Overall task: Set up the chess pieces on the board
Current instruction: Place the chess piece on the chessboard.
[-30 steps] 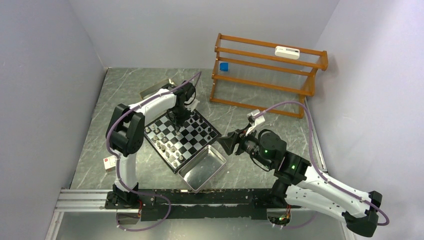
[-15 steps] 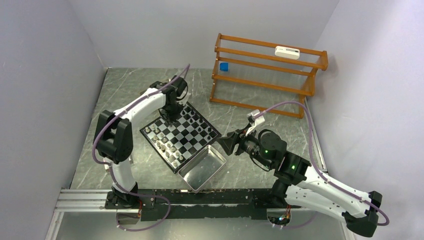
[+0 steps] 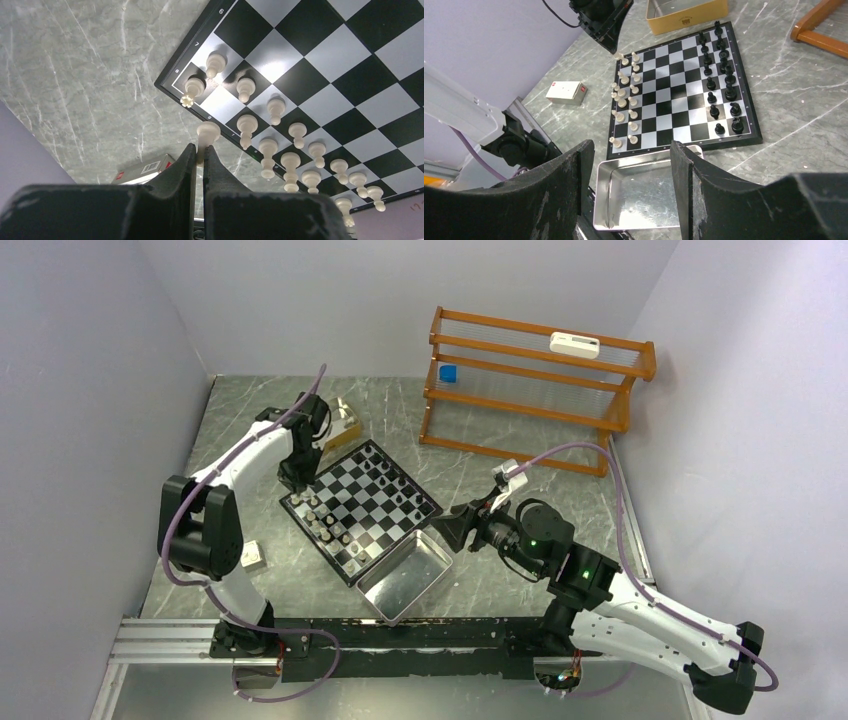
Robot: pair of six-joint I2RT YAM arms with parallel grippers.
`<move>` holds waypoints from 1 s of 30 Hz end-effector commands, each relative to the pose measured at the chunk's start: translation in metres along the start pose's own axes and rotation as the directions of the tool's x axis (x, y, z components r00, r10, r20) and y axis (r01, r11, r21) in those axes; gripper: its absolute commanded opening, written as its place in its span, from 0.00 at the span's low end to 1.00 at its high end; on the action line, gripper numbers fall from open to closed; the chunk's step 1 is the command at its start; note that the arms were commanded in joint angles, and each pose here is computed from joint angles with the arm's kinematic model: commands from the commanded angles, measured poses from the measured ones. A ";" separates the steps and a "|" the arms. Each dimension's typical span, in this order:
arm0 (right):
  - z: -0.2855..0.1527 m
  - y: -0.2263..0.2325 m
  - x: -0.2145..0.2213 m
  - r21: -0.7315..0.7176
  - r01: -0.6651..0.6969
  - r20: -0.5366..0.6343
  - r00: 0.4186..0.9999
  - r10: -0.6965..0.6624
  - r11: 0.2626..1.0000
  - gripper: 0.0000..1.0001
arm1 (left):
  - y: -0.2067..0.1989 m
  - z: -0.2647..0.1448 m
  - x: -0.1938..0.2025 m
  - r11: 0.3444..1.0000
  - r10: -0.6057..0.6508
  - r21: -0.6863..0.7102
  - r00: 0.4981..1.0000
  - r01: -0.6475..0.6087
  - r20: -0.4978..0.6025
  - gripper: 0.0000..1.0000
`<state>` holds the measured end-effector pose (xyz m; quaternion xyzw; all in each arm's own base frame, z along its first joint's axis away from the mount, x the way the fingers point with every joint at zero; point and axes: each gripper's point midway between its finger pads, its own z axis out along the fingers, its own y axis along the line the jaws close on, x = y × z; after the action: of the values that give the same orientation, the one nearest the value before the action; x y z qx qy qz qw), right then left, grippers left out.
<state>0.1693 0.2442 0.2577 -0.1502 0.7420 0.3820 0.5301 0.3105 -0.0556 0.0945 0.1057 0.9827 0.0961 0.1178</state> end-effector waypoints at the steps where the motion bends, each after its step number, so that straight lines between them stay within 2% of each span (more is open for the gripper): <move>1: 0.000 0.005 -0.007 -0.021 -0.004 0.023 1.000 0.004 1.000 0.62 | 0.002 0.007 0.005 1.000 -0.018 -0.024 1.000 0.018 -0.010 0.05; 8: -0.002 0.004 -0.008 -0.015 -0.004 0.028 1.000 0.004 1.000 0.61 | -0.004 0.027 0.015 1.000 -0.003 -0.012 0.998 0.003 -0.067 0.05; 30: -0.006 0.001 -0.011 -0.005 -0.003 0.037 0.999 0.003 1.000 0.62 | -0.012 0.043 0.016 1.000 0.016 0.008 0.996 -0.016 -0.093 0.05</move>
<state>0.1678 0.2423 0.2618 -0.1491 0.7373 0.3864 0.5337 0.3033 -0.0538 0.0548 0.1078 0.9859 0.1037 0.0752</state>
